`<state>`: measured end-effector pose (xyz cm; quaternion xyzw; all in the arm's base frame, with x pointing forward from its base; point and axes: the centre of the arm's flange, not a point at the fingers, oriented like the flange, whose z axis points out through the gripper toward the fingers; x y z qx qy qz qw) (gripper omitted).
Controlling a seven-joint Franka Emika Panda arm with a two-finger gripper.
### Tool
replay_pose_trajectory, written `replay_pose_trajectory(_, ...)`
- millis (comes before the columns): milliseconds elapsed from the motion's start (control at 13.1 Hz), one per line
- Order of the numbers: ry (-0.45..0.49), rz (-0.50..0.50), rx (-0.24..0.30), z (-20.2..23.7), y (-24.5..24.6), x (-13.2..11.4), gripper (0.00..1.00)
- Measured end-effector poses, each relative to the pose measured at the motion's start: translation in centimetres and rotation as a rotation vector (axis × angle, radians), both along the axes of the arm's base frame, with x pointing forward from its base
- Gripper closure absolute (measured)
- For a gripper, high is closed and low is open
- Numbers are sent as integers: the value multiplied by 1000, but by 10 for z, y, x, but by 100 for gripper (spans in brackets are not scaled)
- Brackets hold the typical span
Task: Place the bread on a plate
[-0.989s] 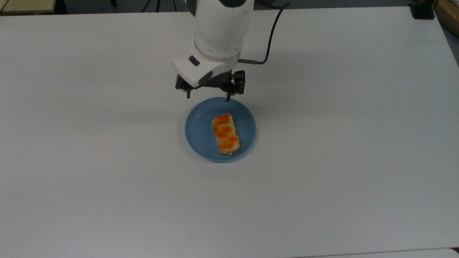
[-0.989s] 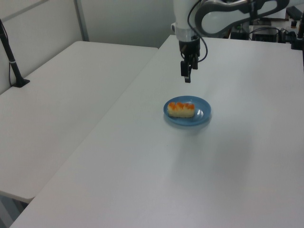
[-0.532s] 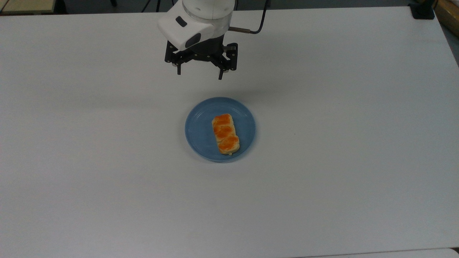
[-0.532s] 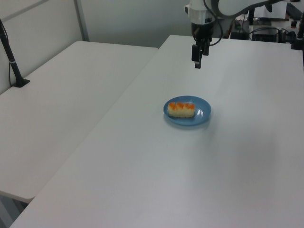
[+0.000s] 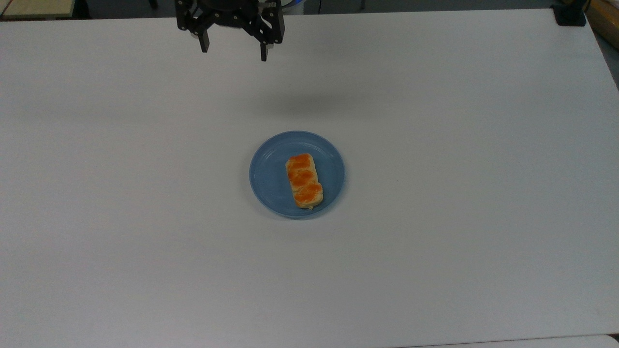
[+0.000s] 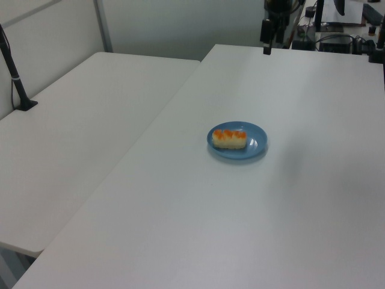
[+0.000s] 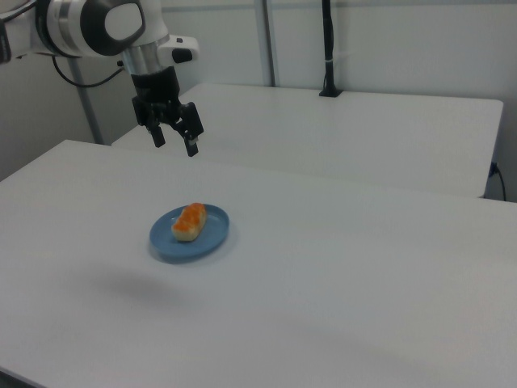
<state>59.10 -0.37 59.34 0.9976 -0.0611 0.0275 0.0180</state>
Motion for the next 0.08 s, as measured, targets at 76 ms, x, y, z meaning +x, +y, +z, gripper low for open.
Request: replay_pose_trajectory(76, 2, -2, 0, 3, -3, -3, 0)
